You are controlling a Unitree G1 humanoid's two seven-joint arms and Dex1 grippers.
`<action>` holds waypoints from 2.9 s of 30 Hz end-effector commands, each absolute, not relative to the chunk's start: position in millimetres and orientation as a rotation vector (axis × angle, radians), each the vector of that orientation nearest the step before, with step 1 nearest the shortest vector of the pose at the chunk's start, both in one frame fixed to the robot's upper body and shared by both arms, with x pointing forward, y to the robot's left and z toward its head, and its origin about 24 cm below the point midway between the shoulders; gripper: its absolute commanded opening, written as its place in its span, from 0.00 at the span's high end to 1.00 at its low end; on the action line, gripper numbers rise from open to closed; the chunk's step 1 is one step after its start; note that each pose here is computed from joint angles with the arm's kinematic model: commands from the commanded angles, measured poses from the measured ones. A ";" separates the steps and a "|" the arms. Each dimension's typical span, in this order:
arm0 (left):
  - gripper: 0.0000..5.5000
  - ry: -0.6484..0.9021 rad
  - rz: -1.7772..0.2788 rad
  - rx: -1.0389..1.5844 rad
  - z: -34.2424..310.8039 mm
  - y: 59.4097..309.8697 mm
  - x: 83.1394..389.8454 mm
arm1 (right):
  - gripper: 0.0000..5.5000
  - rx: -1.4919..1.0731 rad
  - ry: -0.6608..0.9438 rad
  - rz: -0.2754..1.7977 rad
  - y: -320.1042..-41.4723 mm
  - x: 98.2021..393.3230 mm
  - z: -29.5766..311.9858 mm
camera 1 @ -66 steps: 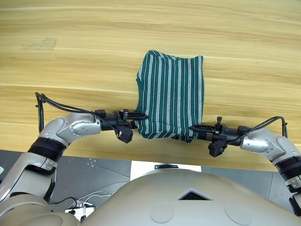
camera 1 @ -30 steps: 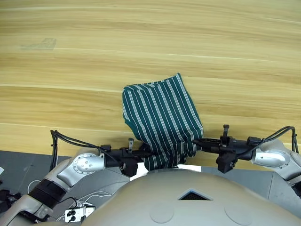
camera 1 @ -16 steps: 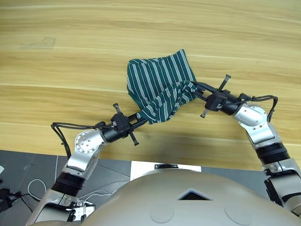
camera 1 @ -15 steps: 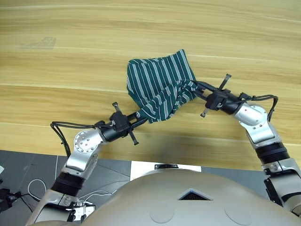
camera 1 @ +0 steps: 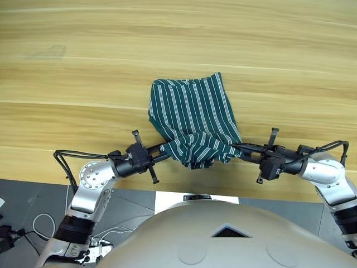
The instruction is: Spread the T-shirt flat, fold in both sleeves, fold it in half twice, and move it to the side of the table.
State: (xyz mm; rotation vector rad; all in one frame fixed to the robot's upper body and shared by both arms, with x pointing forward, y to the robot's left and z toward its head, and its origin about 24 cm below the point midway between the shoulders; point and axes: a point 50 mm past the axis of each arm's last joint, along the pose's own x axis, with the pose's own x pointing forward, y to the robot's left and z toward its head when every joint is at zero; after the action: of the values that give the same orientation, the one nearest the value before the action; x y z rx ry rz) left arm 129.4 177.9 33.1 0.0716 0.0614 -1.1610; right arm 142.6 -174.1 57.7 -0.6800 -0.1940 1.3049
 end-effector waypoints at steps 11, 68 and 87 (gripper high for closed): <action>0.99 0.123 -0.886 -0.139 25.7 172.4 210.1 | 0.96 -0.604 -0.188 0.948 -146.2 244.4 45.9; 0.02 -0.051 -0.334 -0.567 10.8 162.5 248.3 | 0.42 -0.350 0.146 0.510 -61.4 332.5 9.7; 0.02 -0.113 -0.148 -0.650 14.4 182.7 208.9 | 0.42 0.156 0.546 -0.847 -259.2 321.7 -8.6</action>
State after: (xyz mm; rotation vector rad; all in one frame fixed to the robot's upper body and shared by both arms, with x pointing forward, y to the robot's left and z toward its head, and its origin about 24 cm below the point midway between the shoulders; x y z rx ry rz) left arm 217.1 179.2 19.0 -0.6329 -0.1137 -0.1982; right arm 345.4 -239.6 12.6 0.1202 0.4552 -0.7027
